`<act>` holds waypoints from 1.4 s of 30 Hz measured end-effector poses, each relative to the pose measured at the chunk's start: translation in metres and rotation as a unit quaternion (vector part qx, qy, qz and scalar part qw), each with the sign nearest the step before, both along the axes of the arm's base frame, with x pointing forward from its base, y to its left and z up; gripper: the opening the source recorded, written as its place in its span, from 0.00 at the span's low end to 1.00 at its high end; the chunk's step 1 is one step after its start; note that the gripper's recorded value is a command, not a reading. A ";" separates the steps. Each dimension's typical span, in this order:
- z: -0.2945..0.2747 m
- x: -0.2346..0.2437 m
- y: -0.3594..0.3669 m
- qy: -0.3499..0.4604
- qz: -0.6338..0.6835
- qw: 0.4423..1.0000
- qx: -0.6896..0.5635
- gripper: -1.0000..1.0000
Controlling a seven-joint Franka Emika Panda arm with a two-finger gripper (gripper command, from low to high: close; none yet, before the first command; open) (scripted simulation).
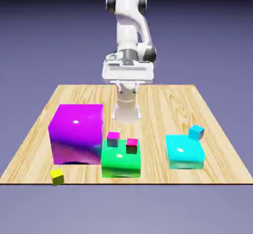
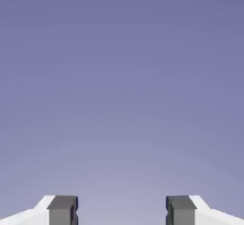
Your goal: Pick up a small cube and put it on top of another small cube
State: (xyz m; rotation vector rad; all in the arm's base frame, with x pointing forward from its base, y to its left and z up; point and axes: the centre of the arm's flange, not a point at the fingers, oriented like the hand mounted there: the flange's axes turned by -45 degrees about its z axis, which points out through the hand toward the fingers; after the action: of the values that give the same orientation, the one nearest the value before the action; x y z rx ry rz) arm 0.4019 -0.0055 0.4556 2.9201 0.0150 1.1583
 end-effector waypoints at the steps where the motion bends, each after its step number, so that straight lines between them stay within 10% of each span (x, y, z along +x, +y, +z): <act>1: -0.003 0.010 -0.009 0.017 -0.014 1.000 0.011 0.50; 20: -0.115 0.143 -0.200 0.300 -0.267 0.895 0.195 0.50; 42: -0.281 0.169 -0.350 0.501 -0.415 0.702 0.290 0.50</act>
State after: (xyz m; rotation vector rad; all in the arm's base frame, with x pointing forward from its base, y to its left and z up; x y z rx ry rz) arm 0.5711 -0.3559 0.1742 2.8583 -1.6657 -0.6982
